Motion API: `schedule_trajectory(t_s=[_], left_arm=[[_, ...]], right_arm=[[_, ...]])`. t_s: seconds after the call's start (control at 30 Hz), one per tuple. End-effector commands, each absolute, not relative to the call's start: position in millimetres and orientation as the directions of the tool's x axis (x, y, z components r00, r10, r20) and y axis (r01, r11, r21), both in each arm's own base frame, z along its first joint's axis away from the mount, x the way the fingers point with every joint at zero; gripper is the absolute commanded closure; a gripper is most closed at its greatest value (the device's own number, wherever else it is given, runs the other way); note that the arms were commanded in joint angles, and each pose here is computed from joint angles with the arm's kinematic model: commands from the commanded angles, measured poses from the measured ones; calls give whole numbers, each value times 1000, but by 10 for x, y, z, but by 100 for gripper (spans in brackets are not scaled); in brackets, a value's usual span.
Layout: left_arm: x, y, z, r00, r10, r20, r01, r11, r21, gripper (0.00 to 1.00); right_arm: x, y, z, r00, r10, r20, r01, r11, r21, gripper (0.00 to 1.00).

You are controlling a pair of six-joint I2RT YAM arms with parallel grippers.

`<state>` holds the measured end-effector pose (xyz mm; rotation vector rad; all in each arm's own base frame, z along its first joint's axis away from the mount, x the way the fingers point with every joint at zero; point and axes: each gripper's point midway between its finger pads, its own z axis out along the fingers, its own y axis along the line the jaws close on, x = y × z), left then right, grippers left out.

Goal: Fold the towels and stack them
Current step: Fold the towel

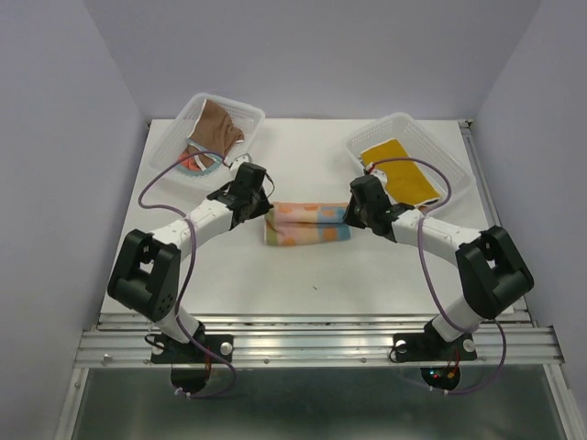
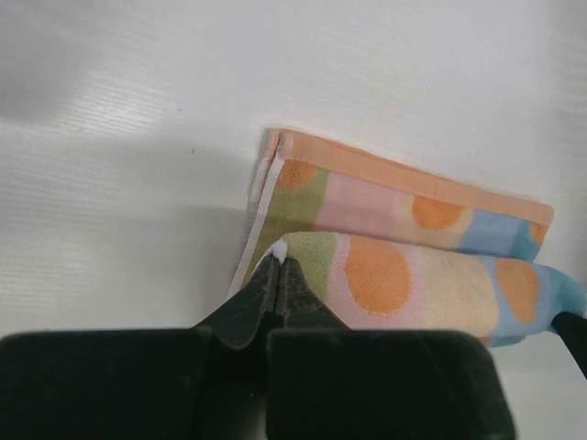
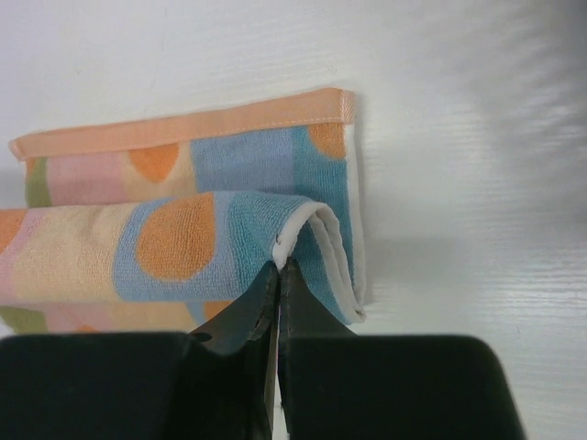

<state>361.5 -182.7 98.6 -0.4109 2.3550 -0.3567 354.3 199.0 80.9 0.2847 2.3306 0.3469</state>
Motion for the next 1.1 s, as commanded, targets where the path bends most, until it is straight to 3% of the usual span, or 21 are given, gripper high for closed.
schedule_trajectory(t_s=[0.0,0.37,0.43,0.47,0.5,0.57,0.6,0.63,0.8,1.07], left_arm=[[3864,-1860,1175,-664,-377,-646,-161,915,-369,100],[4090,-1870,1065,-695,-333,-638,-140,932,-334,100],[4130,-1907,1062,-703,-316,-638,-118,936,-333,87],[4133,-1921,1057,-706,-309,-637,-112,937,-331,82],[4141,-1917,1057,-707,-309,-637,-113,938,-329,68],[4150,-1919,1099,-702,-307,-643,-107,938,-331,54],[4146,-1916,1145,-696,-307,-649,-102,937,-334,19],[4127,-1923,1146,-697,-304,-649,-96,937,-336,1],[4042,-1981,1219,-696,-304,-651,-55,926,-374,1],[3807,-2072,1305,-688,-291,-665,-11,920,-392,1]], right_arm=[[3886,2147,1135,-623,347,-701,55,914,403,99],[4122,2076,1020,-614,383,-690,104,906,410,96],[4201,2095,1074,-609,370,-702,91,911,401,83],[4192,2090,1036,-616,366,-697,95,914,395,83],[4207,2106,1081,-621,349,-702,79,919,387,67],[4190,2120,1077,-632,334,-699,68,923,379,49],[4157,2136,1089,-639,323,-698,45,922,384,39],[4133,2145,1103,-640,324,-696,38,919,393,36],[3909,2249,1080,-683,271,-678,-65,902,426,26],[3603,1974,874,-712,218,-668,-25,942,334,20]])
